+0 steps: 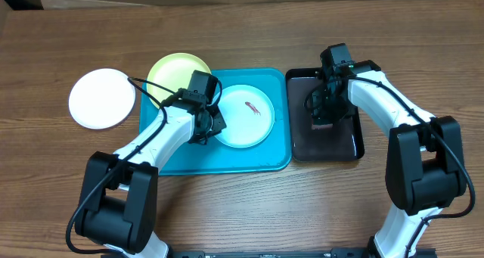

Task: Clean dirty plates on tray and stack at the side
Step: 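Grasp the green sponge with the right gripper, then rub the sponge around the black tray water with the right gripper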

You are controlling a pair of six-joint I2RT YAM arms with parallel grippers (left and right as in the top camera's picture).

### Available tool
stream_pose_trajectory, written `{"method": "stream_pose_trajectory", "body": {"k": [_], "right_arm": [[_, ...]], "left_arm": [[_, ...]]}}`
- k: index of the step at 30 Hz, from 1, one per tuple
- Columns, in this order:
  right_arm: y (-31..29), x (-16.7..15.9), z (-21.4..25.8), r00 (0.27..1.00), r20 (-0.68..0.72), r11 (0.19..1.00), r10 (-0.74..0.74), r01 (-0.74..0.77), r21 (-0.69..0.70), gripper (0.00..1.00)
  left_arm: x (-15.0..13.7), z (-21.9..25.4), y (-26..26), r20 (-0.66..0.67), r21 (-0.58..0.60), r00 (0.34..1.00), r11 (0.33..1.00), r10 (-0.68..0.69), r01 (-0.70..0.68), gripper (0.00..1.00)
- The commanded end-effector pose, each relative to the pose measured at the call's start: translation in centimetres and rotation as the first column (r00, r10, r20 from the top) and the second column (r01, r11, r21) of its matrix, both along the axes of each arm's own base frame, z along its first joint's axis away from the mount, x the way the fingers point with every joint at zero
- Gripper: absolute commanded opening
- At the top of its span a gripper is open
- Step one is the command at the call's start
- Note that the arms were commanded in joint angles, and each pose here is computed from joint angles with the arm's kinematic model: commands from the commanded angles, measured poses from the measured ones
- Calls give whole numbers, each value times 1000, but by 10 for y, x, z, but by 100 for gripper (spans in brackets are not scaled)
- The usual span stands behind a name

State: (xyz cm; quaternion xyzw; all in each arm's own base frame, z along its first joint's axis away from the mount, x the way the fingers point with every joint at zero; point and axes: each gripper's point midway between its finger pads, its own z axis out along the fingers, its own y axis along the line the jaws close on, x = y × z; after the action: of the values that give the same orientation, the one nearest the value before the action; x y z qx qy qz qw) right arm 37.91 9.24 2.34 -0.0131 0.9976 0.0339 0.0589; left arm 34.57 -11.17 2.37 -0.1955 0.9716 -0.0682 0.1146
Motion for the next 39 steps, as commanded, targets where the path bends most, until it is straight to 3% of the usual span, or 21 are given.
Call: {"method": "stream_pose_trajectory", "body": {"k": [1,19,39], "right_arm": [[-1,1,10,1000,28,1000,-1,1,0,52],[-1,0,10,1000,25,1000,0,0,0,52],[-1,-1,10,1000,18,1000,0,0,-2,53]], "left_arm": [[-2,7,-8,15,-17,1000,1000,-6,6,21],[-7,5,-7,-1,2,1000,1000,-11,11,13],[-13,3,-3,-28,22,1000,1000,-12,12,13]]}}
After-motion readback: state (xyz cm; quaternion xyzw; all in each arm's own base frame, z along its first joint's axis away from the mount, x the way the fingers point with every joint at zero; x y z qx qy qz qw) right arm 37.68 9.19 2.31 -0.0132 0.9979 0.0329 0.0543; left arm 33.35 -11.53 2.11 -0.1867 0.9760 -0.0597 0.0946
